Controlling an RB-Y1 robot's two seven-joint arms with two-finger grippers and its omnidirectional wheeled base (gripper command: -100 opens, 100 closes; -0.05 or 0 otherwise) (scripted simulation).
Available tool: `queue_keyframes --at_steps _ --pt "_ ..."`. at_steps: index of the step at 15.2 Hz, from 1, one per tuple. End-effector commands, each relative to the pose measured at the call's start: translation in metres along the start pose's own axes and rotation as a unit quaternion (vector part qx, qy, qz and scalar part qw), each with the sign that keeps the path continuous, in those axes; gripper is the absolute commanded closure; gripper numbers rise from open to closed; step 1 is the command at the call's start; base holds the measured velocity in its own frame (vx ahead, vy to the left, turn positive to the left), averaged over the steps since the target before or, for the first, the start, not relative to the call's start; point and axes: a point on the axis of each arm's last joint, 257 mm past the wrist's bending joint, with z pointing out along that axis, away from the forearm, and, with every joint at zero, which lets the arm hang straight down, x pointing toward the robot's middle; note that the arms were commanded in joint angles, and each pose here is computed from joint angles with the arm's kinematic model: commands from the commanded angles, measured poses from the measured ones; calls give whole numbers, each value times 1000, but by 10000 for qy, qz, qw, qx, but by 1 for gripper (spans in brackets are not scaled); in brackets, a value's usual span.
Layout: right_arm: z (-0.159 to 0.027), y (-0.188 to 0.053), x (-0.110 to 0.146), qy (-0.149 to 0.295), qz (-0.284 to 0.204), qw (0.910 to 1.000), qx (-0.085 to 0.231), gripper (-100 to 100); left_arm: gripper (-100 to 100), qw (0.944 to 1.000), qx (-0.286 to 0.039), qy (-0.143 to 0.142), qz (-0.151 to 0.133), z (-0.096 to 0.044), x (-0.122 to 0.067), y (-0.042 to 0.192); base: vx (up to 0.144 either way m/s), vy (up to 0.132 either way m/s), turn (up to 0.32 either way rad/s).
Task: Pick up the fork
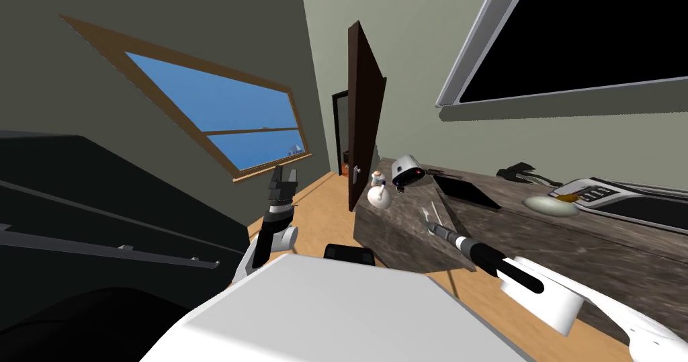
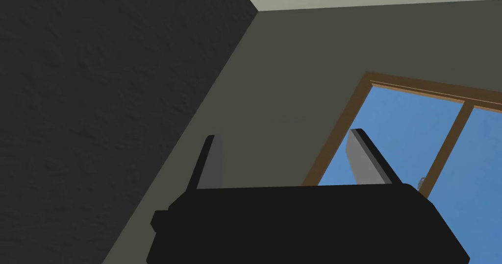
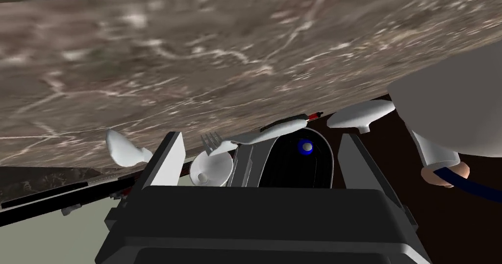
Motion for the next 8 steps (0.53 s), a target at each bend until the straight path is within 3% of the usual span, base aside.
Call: queue_keyframes --at_steps 1,2,3,4,5,7,8 --pt "-4 -12 -5 55 -109 9998 124 -100 0 10000 0 0 0 0 0 0 49 84 14" --pt "-10 -36 -3 184 -233 9988 398 -100 0 10000 0 0 0 0 0 0 43 92 75" --pt "-11 -37 -5 187 -268 9986 407 -100 0 10000 0 0 0 0 0 0 46 92 88" --pt "-18 -60 -4 312 -408 9964 679 -100 0 10000 0 0 0 0 0 0 65 96 116" --pt "-19 -61 -5 313 -417 9963 682 -100 0 10000 0 0 0 0 0 0 74 89 107" --pt "-36 -104 -3 547 -652 9893 1186 -100 0 10000 0 0 0 0 0 0 100 115 132" --pt "-37 -105 -6 548 -687 9889 1196 -100 0 10000 0 0 0 0 0 0 88 123 80"
